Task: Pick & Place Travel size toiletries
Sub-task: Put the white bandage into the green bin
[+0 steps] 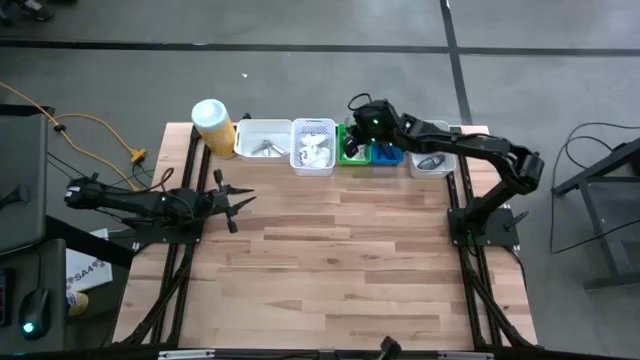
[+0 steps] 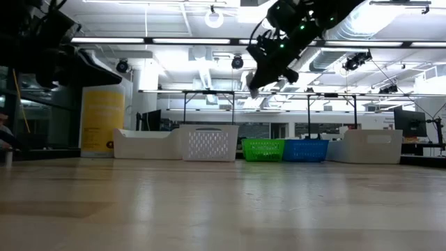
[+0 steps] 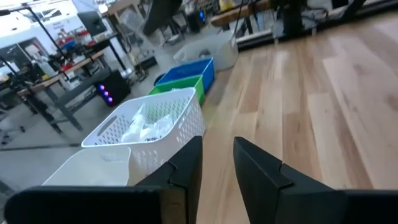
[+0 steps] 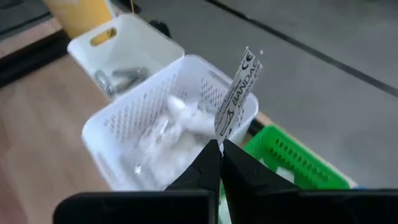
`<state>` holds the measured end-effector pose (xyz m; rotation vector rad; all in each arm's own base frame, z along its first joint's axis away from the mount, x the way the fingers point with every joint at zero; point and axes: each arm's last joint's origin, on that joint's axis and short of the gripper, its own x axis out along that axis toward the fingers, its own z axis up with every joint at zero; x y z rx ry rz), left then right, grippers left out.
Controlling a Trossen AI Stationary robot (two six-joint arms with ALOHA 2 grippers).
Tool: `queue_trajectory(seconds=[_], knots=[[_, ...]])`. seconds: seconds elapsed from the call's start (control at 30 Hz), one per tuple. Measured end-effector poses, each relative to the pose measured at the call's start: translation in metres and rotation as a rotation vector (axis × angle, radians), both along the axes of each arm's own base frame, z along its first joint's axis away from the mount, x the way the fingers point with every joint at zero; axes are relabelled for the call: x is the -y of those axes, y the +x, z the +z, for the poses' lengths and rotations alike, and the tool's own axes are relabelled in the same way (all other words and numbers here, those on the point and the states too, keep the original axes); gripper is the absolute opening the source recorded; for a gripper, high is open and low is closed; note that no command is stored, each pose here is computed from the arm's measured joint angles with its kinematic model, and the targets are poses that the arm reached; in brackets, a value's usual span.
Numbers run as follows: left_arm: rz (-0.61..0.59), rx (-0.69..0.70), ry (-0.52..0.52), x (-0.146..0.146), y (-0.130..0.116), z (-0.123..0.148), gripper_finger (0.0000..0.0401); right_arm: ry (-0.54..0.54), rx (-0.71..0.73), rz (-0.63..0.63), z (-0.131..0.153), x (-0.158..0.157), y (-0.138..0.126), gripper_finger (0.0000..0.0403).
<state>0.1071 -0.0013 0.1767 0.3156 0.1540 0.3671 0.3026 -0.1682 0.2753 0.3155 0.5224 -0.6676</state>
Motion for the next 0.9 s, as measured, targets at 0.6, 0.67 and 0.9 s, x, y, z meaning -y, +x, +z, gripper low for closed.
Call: queue_trajectory(seconds=[0.6,0.67,0.9], knots=[[-0.083,0.039,-0.012,0.0,-0.011,-0.004,0.0076,0.114,-0.056,-0.097,-0.015,0.042,0.039,0.0003],[-0.096,0.036,-0.014,0.001,-0.011,-0.004,0.0076,0.133,-0.052,-0.13,-0.017,0.046,0.037,0.0003],[-0.147,0.044,-0.073,0.002,-0.01,-0.005,0.0076,0.211,-0.155,-0.233,-0.027,0.049,0.025,0.0003]])
